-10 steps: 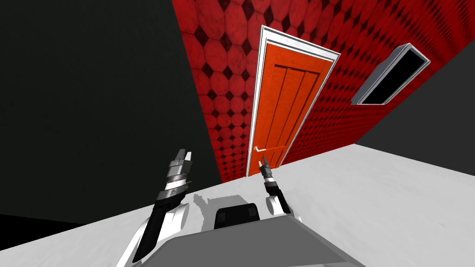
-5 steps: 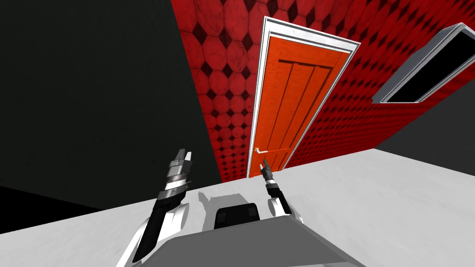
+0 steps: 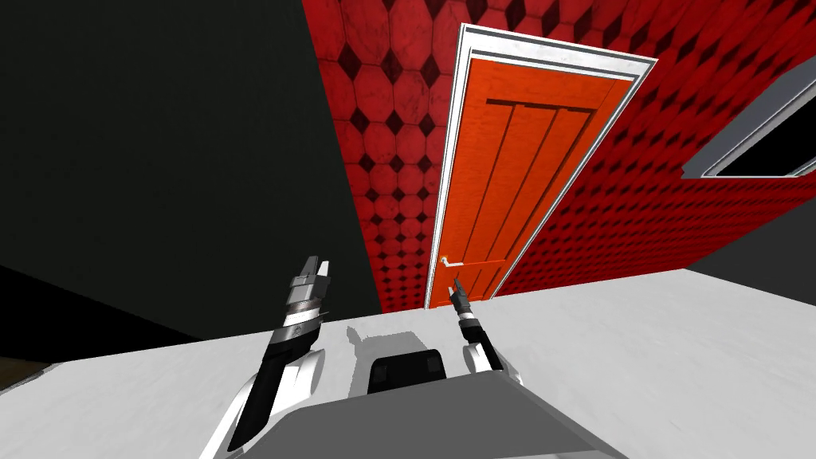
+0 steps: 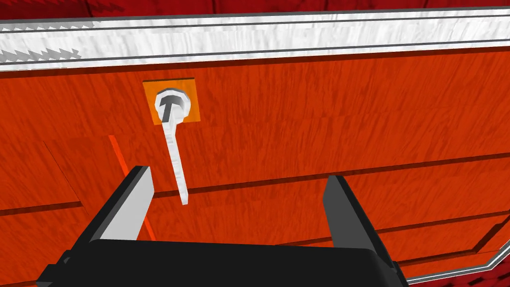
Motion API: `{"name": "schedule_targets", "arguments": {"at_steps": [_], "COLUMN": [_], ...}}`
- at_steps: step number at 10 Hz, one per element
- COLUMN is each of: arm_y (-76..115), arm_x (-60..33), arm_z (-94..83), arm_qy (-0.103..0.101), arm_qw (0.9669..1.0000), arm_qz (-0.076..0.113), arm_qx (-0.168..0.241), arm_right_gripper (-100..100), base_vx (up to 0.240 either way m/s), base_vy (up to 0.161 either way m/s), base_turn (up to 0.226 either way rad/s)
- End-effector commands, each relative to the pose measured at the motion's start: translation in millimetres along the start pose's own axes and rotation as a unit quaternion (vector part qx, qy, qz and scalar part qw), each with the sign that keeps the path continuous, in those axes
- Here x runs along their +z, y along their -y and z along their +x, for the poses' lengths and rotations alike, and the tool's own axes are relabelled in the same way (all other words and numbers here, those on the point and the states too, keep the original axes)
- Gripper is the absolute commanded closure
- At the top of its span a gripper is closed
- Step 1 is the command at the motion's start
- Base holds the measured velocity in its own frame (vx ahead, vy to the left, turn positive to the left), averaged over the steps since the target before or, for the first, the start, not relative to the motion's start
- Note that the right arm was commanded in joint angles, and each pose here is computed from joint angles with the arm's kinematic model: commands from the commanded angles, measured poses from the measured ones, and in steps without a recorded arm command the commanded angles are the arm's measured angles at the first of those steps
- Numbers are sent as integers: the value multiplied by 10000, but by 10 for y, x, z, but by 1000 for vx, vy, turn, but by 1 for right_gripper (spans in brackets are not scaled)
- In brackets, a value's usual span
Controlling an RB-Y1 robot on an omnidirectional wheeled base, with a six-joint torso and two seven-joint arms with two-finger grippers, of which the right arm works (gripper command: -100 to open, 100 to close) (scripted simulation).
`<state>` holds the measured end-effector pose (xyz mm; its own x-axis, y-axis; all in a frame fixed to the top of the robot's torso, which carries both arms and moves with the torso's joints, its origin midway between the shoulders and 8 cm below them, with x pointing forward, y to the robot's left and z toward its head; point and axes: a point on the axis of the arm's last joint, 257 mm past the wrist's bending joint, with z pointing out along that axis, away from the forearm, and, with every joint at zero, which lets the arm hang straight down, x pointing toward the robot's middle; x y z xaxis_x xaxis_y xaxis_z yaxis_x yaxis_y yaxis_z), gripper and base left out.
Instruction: Pull the door open
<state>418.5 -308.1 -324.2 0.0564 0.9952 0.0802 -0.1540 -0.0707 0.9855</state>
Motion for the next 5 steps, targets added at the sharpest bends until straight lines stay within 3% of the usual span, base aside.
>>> {"name": "schedule_targets", "arguments": {"at_steps": [1,3,5], "arm_y": [119,226,298], "arm_x": [-26,-70,-97], "arm_z": [-125,-215,-291], "arm_qy": [60,110,150], "arm_qw": [9999,9995,9991], "arm_qz": [140,264,347], "arm_qx": [-64,-121,-166], "arm_right_gripper": [-100,-100,-100], "base_vx": [34,21,12], "base_vy": [-124,-83,-87], "base_turn": [180,70,138]}}
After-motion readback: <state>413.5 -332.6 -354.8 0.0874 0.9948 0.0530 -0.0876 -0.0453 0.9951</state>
